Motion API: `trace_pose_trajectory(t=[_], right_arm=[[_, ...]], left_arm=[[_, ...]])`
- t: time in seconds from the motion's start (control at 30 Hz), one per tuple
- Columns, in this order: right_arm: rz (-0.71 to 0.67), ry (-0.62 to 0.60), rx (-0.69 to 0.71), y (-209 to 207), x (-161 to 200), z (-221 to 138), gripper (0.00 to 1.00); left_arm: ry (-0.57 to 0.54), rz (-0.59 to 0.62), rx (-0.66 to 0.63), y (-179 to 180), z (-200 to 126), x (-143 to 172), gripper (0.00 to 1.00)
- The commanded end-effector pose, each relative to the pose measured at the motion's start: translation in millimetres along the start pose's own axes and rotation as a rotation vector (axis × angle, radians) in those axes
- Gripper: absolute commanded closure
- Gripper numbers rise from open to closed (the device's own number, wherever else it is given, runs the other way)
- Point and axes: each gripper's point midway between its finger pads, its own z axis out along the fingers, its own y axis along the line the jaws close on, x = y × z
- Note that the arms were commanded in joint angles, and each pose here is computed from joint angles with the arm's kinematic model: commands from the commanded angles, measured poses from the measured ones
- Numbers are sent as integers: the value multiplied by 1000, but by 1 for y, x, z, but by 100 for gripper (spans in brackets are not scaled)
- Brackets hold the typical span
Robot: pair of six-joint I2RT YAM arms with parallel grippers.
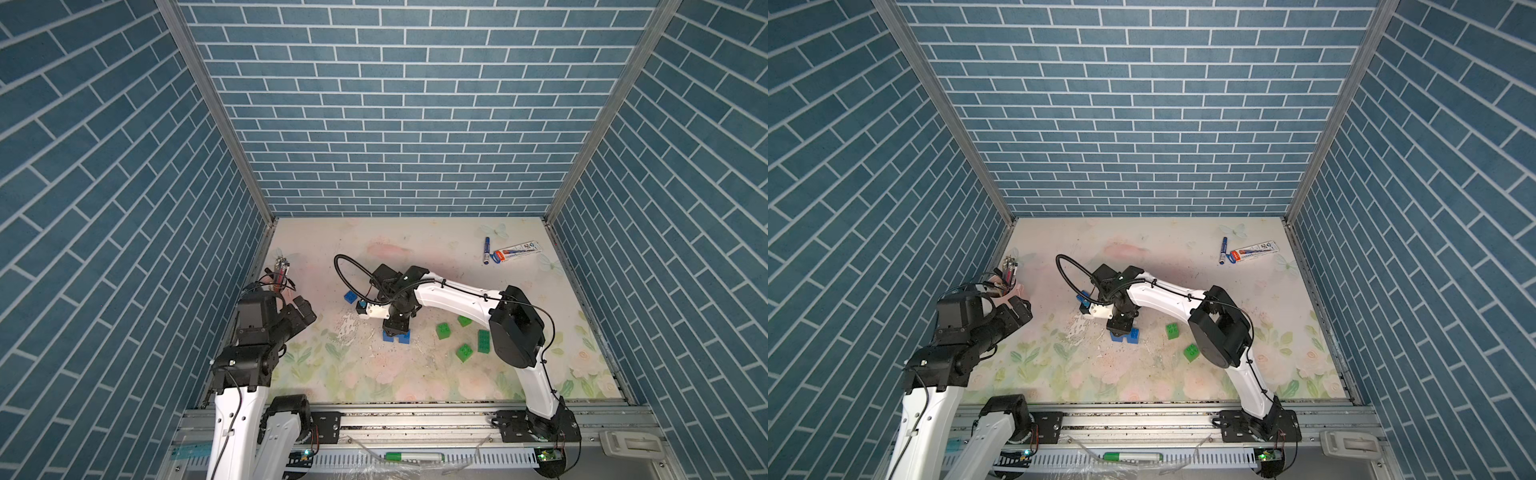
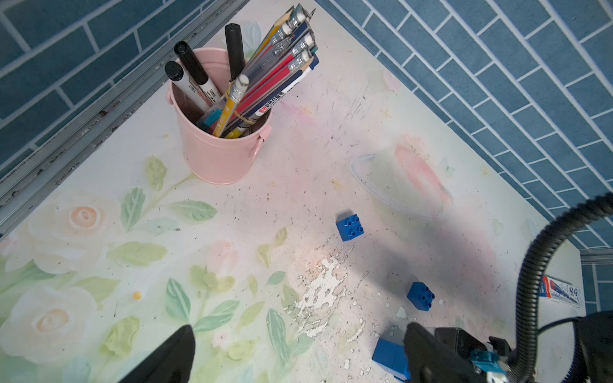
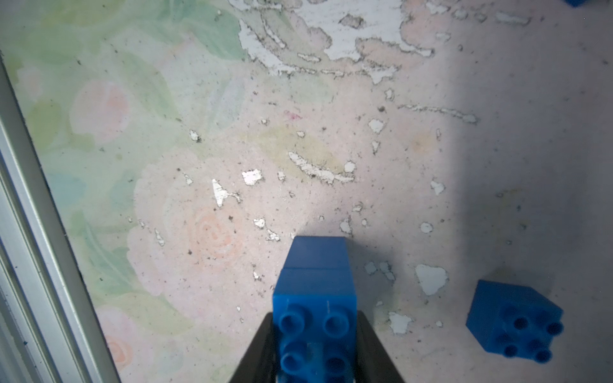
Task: Assemble the letter h with lego
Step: Assemble the lego brick with the lego brick.
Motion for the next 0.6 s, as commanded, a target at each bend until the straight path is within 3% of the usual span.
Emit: trace_pose_trajectory(t=[0.0, 0.2, 0.57], right_arm=[[-31, 68, 2, -1, 17, 15, 100], [-43, 83, 29, -2, 20, 19, 100], [-36, 83, 46, -3, 17, 17, 89]], left_arm=[[-2, -3, -14, 4, 2, 0, 1], [-2, -7, -19, 5, 2, 0, 1], [0, -10, -24, 6, 3, 0, 1]])
